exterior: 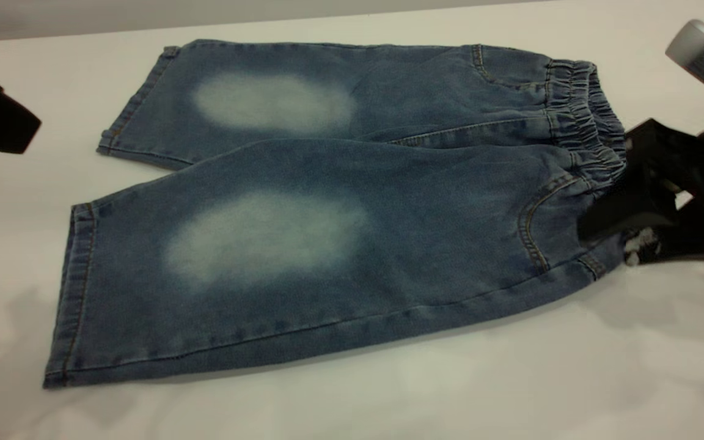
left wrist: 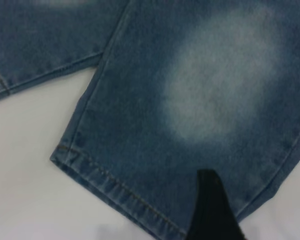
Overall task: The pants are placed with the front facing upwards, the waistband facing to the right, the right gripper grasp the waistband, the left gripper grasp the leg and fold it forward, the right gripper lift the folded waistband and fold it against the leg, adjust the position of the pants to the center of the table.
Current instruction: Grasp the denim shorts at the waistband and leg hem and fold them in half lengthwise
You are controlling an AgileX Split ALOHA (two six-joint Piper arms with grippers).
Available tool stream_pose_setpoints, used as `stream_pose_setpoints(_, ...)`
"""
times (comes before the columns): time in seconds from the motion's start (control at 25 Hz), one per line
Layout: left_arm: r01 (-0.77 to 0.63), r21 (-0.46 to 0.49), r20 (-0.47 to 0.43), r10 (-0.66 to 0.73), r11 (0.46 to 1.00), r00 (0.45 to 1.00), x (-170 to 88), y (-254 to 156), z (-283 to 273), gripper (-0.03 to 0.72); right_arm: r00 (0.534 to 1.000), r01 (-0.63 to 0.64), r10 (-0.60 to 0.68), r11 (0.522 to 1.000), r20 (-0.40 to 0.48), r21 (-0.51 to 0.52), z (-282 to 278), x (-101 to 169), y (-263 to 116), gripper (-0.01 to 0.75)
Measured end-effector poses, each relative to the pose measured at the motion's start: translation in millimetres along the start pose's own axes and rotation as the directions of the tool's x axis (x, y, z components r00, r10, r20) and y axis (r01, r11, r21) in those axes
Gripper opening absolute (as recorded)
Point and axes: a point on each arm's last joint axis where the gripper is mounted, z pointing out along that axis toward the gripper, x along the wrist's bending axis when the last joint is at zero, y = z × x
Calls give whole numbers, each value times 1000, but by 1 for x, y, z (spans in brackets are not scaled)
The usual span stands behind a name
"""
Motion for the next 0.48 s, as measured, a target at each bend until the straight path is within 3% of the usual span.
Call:
stream_pose_setpoints(0.2,-19,11,10,19,1000,1000,-3,2,8,403,999,-35,34,998,-20,-50,-6,-25,12,352)
stream_pose_setpoints(0.36,-17,15,12,17,1000,1000,-2,2,9,403,990,-142,141,981,-15,-129,-23,-51,21,352)
stream_pose_setpoints(0.48,-23,13,10,23,1000,1000,-2,2,9,403,980,-192,183,970,-74,-148,-34,-62,23,352)
